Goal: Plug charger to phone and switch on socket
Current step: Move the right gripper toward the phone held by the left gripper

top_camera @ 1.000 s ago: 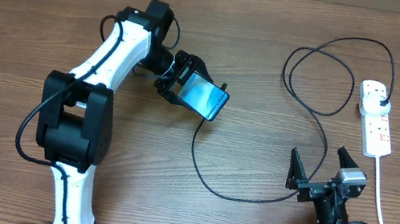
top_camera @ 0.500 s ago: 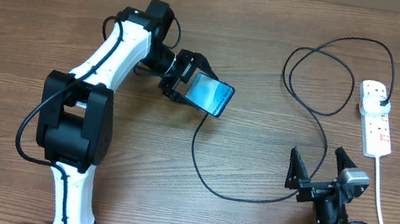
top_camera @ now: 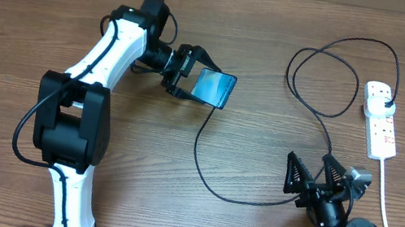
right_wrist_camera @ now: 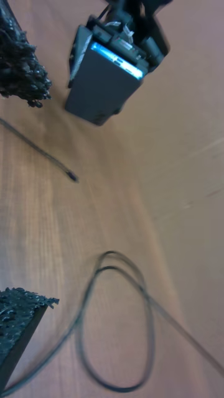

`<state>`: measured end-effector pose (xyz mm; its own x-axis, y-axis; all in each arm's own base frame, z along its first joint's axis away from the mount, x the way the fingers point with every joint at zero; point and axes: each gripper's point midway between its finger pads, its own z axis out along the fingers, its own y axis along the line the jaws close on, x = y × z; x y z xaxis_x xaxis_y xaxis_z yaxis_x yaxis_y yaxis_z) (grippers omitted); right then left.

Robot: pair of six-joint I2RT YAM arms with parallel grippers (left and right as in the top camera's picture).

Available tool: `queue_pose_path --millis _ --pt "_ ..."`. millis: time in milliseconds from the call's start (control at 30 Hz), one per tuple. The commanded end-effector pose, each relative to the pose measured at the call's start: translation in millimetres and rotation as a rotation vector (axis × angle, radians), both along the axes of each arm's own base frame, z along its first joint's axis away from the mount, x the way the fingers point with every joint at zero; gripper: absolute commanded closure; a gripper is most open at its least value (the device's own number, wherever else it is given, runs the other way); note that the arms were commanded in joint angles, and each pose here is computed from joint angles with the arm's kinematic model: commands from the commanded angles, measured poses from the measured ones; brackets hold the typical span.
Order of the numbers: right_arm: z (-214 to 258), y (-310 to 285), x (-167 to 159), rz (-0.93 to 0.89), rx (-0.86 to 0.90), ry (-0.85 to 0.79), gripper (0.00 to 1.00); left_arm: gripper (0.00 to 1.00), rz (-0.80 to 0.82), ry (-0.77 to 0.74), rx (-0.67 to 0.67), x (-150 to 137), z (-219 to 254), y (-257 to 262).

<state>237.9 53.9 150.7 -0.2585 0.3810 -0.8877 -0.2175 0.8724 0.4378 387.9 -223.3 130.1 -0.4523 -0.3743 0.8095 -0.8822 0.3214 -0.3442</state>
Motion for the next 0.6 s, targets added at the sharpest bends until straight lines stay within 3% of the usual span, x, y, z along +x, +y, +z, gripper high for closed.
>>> queue_pose_path --millis 0,100,567 --pt "29.9 4.7 -3.0 0.022 0.024 -0.006 0.0 0.41 0.01 -0.004 -0.074 5.4 18.1 -2.4" --pt "44.2 4.9 -1.0 0.023 0.023 0.031 0.0 0.41 0.01 -0.004 -0.074 5.4 18.1 -2.4" --pt "99.4 23.8 31.7 0.139 0.02 0.498 0.0 0.41 0.01 -0.005 -0.069 5.5 17.3 -2.1"
